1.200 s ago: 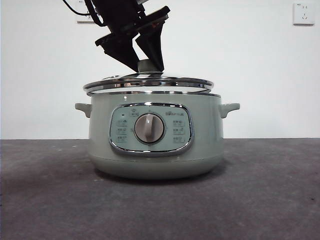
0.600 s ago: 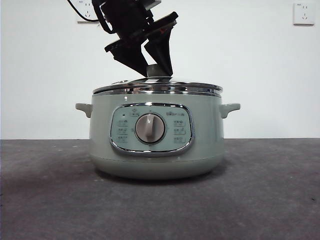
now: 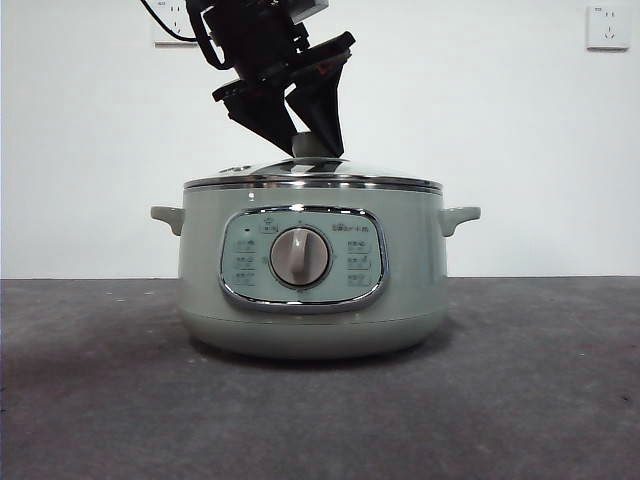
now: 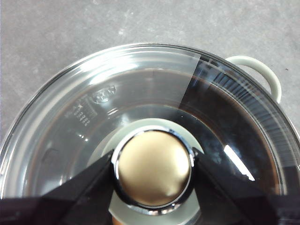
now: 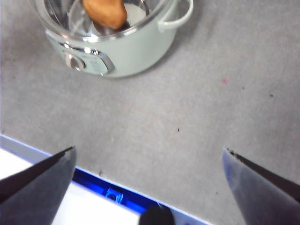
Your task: Pick up the potato,open the lid,put the potato in the pot,close the lid
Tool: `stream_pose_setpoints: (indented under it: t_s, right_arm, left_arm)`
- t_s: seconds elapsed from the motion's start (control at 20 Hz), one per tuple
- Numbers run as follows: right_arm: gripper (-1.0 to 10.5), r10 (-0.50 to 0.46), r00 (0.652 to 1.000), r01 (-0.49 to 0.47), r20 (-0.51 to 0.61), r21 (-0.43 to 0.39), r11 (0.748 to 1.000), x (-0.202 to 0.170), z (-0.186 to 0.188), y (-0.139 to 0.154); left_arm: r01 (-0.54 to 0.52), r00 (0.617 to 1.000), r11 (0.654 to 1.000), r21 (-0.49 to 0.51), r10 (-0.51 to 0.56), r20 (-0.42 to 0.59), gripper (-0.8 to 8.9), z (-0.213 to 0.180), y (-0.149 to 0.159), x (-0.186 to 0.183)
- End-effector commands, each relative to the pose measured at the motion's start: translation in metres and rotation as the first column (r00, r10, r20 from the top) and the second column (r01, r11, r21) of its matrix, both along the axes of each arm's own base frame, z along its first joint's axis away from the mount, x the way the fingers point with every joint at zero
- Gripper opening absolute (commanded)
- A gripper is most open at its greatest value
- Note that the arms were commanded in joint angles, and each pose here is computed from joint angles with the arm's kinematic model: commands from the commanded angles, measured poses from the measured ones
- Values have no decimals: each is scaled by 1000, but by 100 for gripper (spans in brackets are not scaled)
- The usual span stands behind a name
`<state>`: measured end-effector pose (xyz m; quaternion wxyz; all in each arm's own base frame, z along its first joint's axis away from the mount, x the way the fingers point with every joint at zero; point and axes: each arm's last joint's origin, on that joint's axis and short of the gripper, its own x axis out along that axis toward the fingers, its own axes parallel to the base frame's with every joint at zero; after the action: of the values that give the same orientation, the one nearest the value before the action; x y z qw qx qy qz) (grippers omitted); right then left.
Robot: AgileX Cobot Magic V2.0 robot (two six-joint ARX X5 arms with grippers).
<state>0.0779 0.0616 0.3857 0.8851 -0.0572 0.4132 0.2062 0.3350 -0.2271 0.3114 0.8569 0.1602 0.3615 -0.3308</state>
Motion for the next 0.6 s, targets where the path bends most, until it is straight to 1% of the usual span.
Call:
stream_pose_setpoints:
  t_s: [0.05, 0.15, 0.2, 0.3, 0.35, 0.4, 0.5, 0.6]
  right_arm:
    - [662, 1, 1000, -1, 1, 2, 1000, 2, -2, 2]
    - [662, 2, 1000, -2, 2, 1, 1000, 2, -2, 2]
    - [662, 2, 1000, -2, 2, 0, 1000, 2, -2, 2]
    - [662, 6, 1000, -6, 3, -3, 1000, 2, -2, 2]
    - [662, 6, 1000, -6, 3, -3, 1000, 2, -2, 2]
    - [662, 7, 1000, -7, 3, -4, 1000, 2, -2, 2]
    - [662, 7, 1000, -7, 2, -4, 1000, 2, -2, 2]
    - [662, 6, 1000, -7, -2, -7, 1000, 1, -2, 1]
  left_arm:
    - [36, 999, 998, 57, -34, -23, 0, -15, -4, 2]
    - [36, 999, 998, 50, -35, -27, 6, -15, -4, 2]
    - [30, 999, 998, 45, -29, -28, 65, -14, -4, 2]
    - [13, 999, 999, 32, -12, -34, 328, -13, -4, 2]
    - [5, 999, 1000, 24, -4, -34, 423, -11, -3, 1]
    - [-6, 999, 1000, 15, 6, -32, 484, -7, -1, 0]
    - [-9, 1000, 1000, -1, 9, -11, 481, 6, 4, -6]
    - [-8, 1000, 1000, -30, 9, 30, 481, 28, 12, -18]
